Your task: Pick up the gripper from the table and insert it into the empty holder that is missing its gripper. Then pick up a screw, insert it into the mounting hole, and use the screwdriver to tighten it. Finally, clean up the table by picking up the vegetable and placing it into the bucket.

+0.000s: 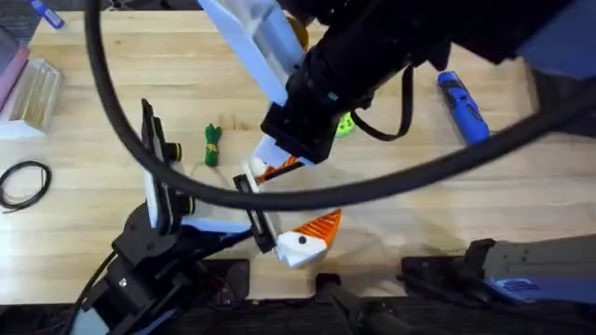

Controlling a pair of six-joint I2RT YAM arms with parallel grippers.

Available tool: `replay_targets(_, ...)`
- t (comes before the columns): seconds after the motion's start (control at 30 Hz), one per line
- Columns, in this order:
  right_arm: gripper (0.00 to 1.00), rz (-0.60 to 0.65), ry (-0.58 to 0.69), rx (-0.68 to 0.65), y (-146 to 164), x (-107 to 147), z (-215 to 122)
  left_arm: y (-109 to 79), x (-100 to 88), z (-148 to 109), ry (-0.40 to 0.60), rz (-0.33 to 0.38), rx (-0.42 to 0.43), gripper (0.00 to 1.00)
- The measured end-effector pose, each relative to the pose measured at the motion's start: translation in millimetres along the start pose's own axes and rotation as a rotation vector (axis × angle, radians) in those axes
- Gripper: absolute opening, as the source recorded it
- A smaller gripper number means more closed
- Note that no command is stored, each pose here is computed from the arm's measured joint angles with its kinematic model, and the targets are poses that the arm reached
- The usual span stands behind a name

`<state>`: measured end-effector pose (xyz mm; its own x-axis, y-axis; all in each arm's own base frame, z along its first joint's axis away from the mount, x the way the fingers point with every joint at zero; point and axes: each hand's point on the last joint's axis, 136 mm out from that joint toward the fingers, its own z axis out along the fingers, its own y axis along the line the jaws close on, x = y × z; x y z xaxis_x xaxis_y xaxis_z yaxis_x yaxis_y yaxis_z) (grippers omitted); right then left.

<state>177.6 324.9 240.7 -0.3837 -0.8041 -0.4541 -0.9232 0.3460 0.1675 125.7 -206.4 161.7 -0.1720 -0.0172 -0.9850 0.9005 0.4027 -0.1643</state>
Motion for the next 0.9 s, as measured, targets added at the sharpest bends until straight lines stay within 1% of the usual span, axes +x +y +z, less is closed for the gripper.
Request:
replay_targets(0.37,0.007,0.003,0.013,-0.002,-3,-2,10,-0.1,0.0,0,0.0,0.019,0.001,0.988)
replay_targets(0.73,0.007,-0.002,-0.004,0.021,-7,-7,10,-0.1,0.0,0,0.0,0.02,0.001,0.988)
replay_targets(0.9,0.007,0.004,0.018,0.017,-9,-4,17,-0.1,0.0,0,0.0,0.02,0.001,0.988)
